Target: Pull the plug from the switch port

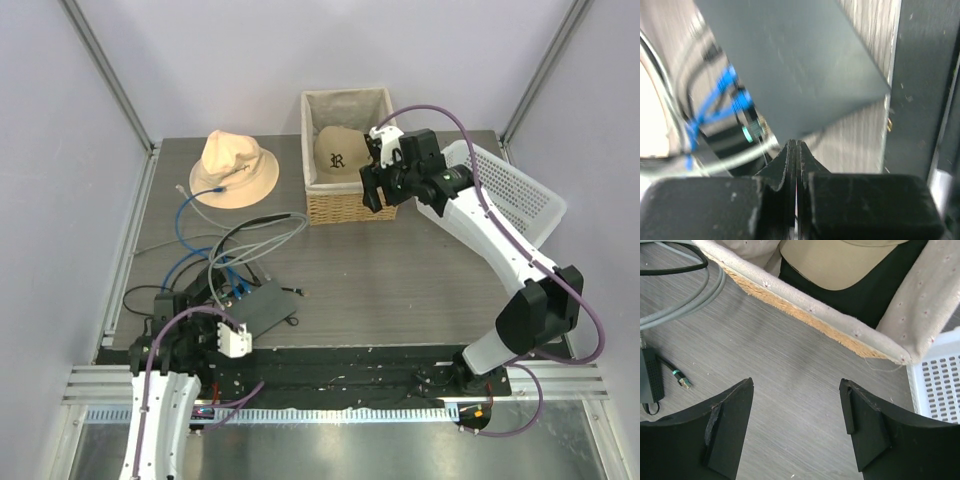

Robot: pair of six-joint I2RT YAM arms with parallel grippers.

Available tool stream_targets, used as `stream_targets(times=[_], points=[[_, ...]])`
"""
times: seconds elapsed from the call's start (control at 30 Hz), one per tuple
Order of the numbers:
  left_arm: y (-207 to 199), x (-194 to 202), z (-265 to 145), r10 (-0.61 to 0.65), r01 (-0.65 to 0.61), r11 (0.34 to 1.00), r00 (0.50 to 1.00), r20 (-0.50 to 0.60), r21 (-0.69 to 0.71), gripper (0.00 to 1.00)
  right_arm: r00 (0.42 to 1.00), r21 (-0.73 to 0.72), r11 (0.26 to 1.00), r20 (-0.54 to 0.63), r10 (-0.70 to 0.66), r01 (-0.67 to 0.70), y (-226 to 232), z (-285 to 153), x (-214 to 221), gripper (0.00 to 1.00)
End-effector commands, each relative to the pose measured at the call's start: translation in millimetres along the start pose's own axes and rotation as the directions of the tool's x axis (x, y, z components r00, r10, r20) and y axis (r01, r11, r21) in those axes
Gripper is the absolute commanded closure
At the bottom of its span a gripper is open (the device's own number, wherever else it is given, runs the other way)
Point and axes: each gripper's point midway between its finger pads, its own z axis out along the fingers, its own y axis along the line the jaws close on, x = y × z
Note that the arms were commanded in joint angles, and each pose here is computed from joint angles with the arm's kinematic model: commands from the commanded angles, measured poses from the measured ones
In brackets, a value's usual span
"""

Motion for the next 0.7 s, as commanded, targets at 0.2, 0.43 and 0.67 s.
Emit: stream_targets(times=[0.2, 0.43, 0.67], points=[[-28, -37, 18, 0.143, -0.204, 0.959, 0.946, 0.291, 0.194, 1.00, 0.995, 0.088, 0.996, 0.093, -0.030, 0.022, -10, -42, -28, 0.23], [-2, -40, -11, 0.029, -0.132, 0.913, 0.965, 0.262, 0.386, 1.00, 0.993, 0.111, 0.994, 0.109, -0.039, 0.027, -16, -47, -32, 0.23], [-19, -33, -33, 0.124, -0.276, 0.791, 0.946, 0.298, 0.546, 1.00, 0.996, 0.091, 0.996, 0.090, -0.021, 0.013, -15, -43, -18, 0.23]])
